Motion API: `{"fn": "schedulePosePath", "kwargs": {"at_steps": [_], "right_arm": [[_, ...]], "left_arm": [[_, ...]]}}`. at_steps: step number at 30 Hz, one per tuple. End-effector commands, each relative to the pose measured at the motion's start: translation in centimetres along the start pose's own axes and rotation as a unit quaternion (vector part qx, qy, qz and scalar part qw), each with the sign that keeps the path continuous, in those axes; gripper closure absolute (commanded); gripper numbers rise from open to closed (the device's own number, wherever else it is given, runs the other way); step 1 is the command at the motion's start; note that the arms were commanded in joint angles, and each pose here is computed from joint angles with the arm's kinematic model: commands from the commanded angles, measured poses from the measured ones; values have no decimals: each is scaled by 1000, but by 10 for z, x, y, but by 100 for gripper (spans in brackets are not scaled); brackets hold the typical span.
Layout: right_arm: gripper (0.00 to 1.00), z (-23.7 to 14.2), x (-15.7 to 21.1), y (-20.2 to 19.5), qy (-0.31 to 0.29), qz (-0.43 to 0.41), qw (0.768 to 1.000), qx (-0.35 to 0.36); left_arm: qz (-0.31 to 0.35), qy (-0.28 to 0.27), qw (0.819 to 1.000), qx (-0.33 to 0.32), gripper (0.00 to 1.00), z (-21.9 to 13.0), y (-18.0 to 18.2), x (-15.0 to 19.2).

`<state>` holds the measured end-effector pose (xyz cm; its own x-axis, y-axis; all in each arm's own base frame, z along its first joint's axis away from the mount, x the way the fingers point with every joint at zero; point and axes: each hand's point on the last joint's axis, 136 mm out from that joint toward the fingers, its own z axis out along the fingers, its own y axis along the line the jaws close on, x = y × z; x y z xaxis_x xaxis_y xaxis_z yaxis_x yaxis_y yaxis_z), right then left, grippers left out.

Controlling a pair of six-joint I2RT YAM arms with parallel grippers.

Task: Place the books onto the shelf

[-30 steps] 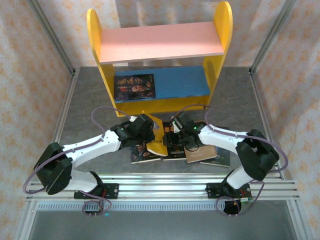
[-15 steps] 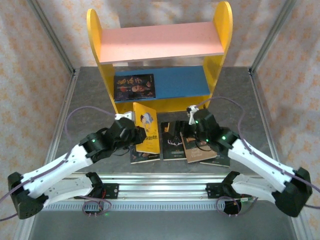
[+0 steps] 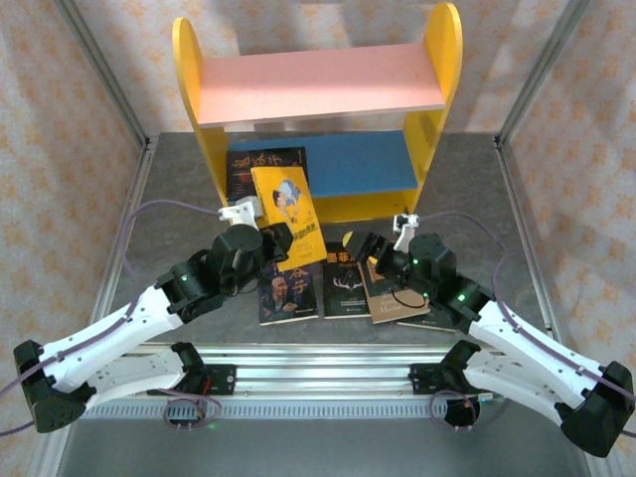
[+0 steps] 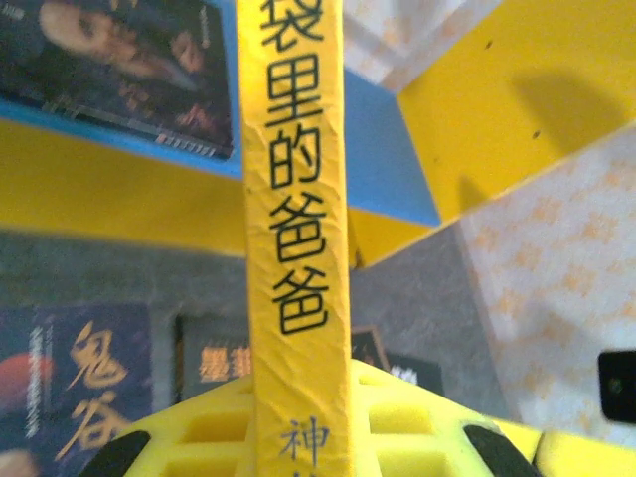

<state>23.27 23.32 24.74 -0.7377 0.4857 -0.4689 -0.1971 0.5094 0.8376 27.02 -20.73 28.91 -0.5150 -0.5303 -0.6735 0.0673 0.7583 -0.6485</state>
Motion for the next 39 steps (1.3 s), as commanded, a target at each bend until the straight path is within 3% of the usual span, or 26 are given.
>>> {"fn": "schedulePosePath", "kwargs": {"at_steps": [1, 11, 18, 23, 27, 29, 36, 39], "right_arm": [[10, 6, -15, 20, -32, 27, 998, -41], [10, 39, -19, 28, -32, 77, 994, -72], [11, 45, -21, 30, -41, 97, 990, -91], [18, 42, -24, 35, -47, 115, 987, -105], [36, 37, -27, 39, -52, 121, 985, -115], [53, 35, -28, 37, -56, 122, 985, -110], [89, 34, -31, 32, -70, 112, 987, -94], [97, 35, -35, 36, -74, 96, 988, -92]], "left_arm": [[-48, -118, 990, 62, 100, -6, -42, -57], [-113, -177, 971, 111, 100, 11, -59, -60], [-117, -185, 969, 118, 100, 17, -64, -45], [-111, -195, 965, 138, 100, 19, -79, -36], [-98, -202, 965, 135, 100, 18, -87, -31], [-92, -204, 966, 131, 100, 17, -88, -29], [-87, -213, 967, 108, 100, 18, -73, -22], [-81, -218, 968, 89, 82, 16, -64, -23]]}}
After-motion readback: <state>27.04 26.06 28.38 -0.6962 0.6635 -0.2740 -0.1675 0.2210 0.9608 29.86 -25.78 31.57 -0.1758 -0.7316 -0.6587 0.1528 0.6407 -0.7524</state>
